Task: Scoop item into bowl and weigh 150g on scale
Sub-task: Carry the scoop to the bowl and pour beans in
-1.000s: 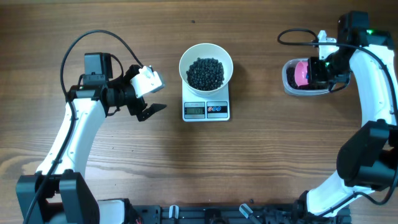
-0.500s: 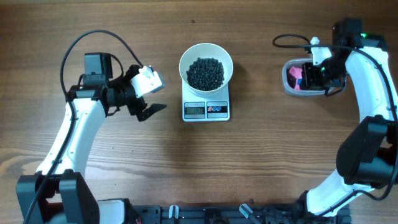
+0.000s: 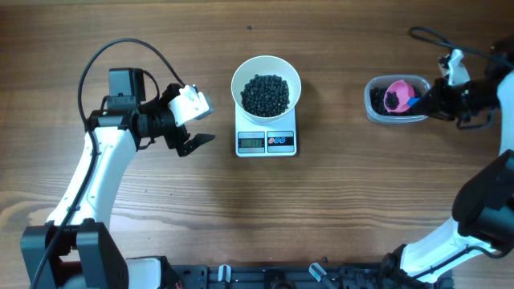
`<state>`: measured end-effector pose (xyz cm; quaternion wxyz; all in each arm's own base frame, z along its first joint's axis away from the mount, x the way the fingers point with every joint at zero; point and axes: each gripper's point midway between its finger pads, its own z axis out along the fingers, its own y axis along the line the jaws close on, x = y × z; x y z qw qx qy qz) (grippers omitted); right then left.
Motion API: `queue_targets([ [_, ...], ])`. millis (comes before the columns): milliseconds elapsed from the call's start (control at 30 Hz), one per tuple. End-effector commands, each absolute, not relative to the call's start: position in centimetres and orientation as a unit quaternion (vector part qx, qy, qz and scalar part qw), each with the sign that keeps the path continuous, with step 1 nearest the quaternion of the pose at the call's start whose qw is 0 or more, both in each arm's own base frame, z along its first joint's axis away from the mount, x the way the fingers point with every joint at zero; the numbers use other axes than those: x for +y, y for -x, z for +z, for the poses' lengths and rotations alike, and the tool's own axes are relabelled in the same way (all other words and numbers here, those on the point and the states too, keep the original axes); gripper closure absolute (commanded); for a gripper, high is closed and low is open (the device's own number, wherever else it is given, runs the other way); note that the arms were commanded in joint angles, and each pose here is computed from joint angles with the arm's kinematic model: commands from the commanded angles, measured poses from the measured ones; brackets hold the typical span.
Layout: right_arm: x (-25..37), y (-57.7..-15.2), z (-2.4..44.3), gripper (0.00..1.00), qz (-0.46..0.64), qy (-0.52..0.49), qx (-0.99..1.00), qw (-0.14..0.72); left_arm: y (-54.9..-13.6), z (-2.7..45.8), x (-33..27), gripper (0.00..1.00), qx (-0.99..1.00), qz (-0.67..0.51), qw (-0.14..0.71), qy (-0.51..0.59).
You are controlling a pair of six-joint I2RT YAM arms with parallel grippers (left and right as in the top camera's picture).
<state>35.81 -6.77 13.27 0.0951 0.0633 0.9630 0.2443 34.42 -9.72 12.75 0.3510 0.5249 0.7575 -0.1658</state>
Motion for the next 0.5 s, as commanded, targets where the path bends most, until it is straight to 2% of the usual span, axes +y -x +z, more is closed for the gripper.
queue_targets([
  [0, -5.2, -36.5, 16.2, 0.96, 0.329, -0.028, 0.932, 0.147, -34.3, 12.7, -9.8, 0.0, 0.751, -0.173, 0.355, -0.53],
  [233, -1.7, -36.8, 18.3, 0.96, 0.404, 0.0, 0.901, 0.16, -34.3, 12.7, -9.8, 0.0, 0.751, -0.173, 0.355, -0.53],
  [467, 5.4, -37.4, 19.5, 0.96, 0.406, 0.078, 0.901, 0.131, -34.3, 12.7, -9.8, 0.0, 0.751, -0.173, 0.355, -0.53],
])
